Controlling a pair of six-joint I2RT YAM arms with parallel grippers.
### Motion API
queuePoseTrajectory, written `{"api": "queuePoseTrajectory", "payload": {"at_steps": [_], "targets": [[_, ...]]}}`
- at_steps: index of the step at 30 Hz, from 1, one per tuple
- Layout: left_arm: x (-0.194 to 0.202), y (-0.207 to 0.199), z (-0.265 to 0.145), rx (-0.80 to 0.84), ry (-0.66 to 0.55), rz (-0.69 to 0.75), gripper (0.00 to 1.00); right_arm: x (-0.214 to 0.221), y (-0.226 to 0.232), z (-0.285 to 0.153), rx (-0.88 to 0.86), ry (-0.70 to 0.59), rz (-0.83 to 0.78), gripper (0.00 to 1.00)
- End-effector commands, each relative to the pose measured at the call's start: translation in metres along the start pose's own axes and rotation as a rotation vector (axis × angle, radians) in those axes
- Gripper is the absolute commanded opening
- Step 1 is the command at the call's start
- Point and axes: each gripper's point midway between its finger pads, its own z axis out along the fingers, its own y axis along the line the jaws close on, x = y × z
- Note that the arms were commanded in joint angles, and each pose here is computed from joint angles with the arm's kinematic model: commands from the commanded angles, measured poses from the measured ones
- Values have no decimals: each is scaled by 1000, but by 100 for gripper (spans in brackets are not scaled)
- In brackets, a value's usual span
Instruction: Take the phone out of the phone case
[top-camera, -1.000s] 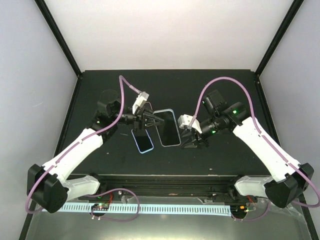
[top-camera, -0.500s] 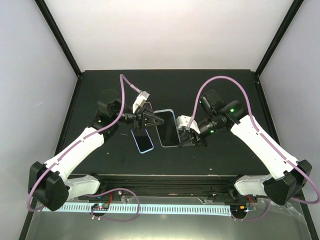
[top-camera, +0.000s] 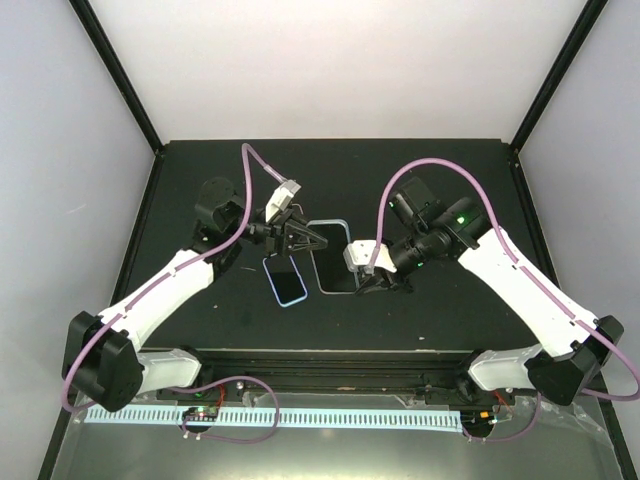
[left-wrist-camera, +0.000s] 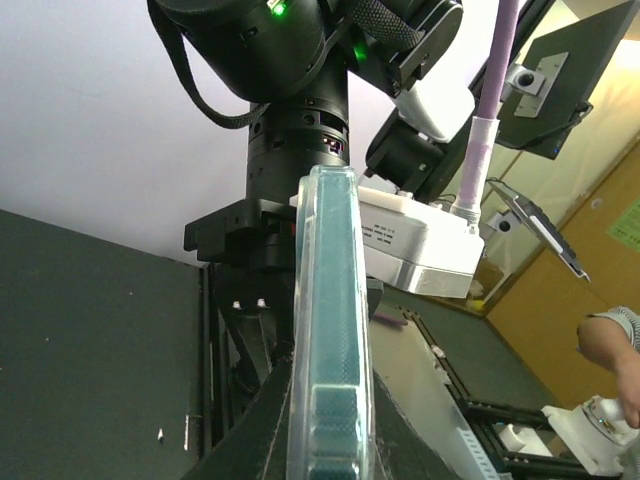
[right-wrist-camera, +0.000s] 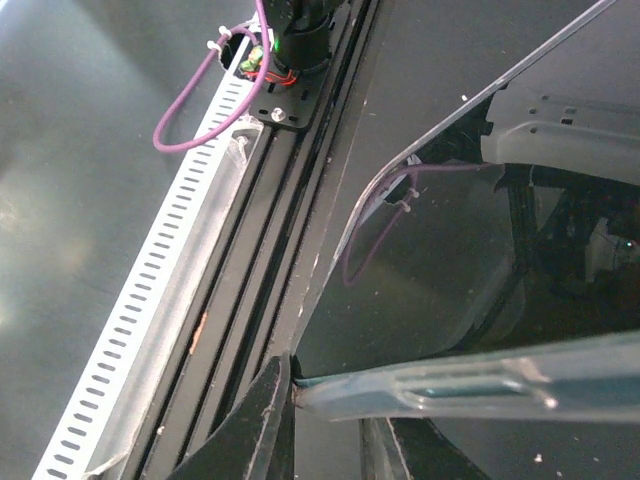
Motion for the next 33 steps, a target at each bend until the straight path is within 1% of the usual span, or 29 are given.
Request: {"api": "queuePoseTrajectory", "payload": {"at_steps": [1,7,14,18,21,24,27,30,33], "targets": [[-8,-15,0,35,10,-45,2,-1,-33,-4,135,76,-179,12],[-6,-24,0,57,30,-46,1,1,-43,-3,167,95,-201,13],[-4,-25,0,75,50,-54,2,5,-42,-8,175,140,-245,19],[-4,-27,0,82,56,-48,1,8,-46,-10,194,164,-252,20],[-3,-26,0,81,55,-53,2,4,-52,-12,221,155,-238,20],[-2,-27,0,84,58,-54,2,-4,-63,-18,264,107,-190,20],[-2,-28,0,84,58,-50,2,-12,-88,-38,343,10,-96,19],[0,-28,0,82,57,-48,2,-17,-113,-60,413,-115,10,19],[1,-26,0,79,55,-50,2,-16,-135,-68,451,-199,117,21]]}}
